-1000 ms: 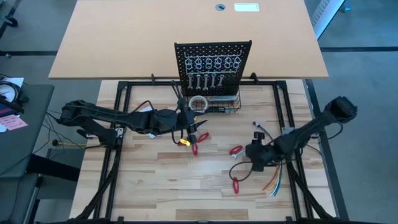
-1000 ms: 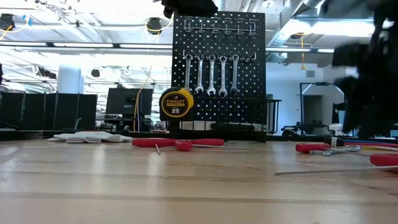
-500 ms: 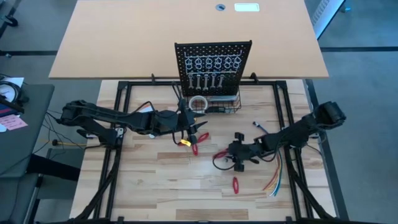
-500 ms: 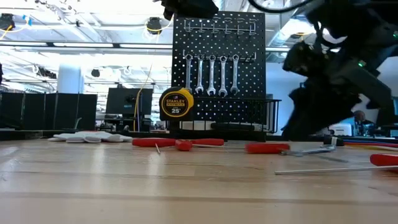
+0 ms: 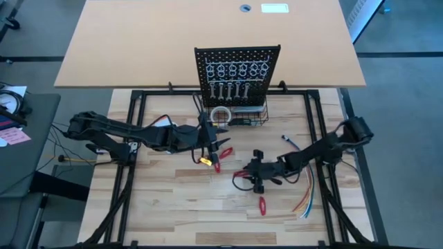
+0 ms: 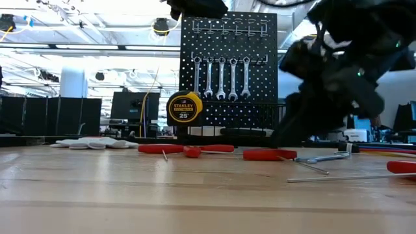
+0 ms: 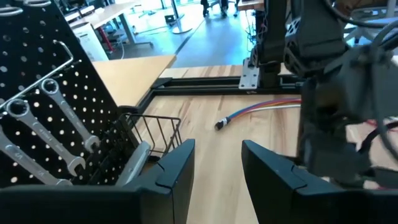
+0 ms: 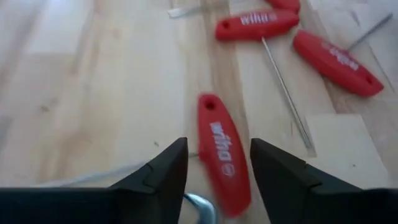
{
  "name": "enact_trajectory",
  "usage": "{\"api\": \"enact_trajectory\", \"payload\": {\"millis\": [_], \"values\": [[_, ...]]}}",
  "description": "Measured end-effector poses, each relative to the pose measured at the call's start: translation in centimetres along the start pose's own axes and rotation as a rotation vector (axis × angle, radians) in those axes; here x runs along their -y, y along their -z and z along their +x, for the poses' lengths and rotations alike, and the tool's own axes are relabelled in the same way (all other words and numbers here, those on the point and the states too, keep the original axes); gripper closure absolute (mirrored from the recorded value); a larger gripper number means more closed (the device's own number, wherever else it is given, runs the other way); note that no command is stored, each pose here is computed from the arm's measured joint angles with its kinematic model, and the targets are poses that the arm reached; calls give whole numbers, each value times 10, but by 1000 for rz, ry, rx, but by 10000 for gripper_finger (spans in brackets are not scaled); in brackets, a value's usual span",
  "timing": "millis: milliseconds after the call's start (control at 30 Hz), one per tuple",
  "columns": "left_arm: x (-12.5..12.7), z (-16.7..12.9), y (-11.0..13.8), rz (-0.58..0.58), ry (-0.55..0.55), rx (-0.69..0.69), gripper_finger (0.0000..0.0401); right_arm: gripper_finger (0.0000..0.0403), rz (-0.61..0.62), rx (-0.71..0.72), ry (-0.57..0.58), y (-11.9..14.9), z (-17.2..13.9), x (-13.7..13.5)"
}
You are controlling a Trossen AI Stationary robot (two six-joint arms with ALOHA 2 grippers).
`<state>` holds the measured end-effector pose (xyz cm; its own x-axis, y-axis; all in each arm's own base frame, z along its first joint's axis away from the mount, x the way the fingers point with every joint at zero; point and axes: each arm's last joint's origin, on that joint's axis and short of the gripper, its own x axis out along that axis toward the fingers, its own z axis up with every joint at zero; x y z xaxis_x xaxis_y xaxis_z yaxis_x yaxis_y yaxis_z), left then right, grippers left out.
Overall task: Hang tools onto peg board
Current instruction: Hang the red allen wrench on the peg board
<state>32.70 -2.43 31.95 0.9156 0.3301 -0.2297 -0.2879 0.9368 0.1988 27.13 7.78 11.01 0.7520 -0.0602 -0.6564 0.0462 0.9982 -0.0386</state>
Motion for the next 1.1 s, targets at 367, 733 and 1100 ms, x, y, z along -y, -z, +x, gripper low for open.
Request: {"api": "enact_trajectory", "payload": {"millis": [367,733,1100], "values": [[2,-1,1,2,7,-8,271,250,-89,-85,24,19,21,3],[4,-5,-1,14,-24,-8,271,315,-137,-38,135,9,6,4],[-2,-63,-31,17,-137,88,271,315,-390,284,913,-107,-130,-4]]}}
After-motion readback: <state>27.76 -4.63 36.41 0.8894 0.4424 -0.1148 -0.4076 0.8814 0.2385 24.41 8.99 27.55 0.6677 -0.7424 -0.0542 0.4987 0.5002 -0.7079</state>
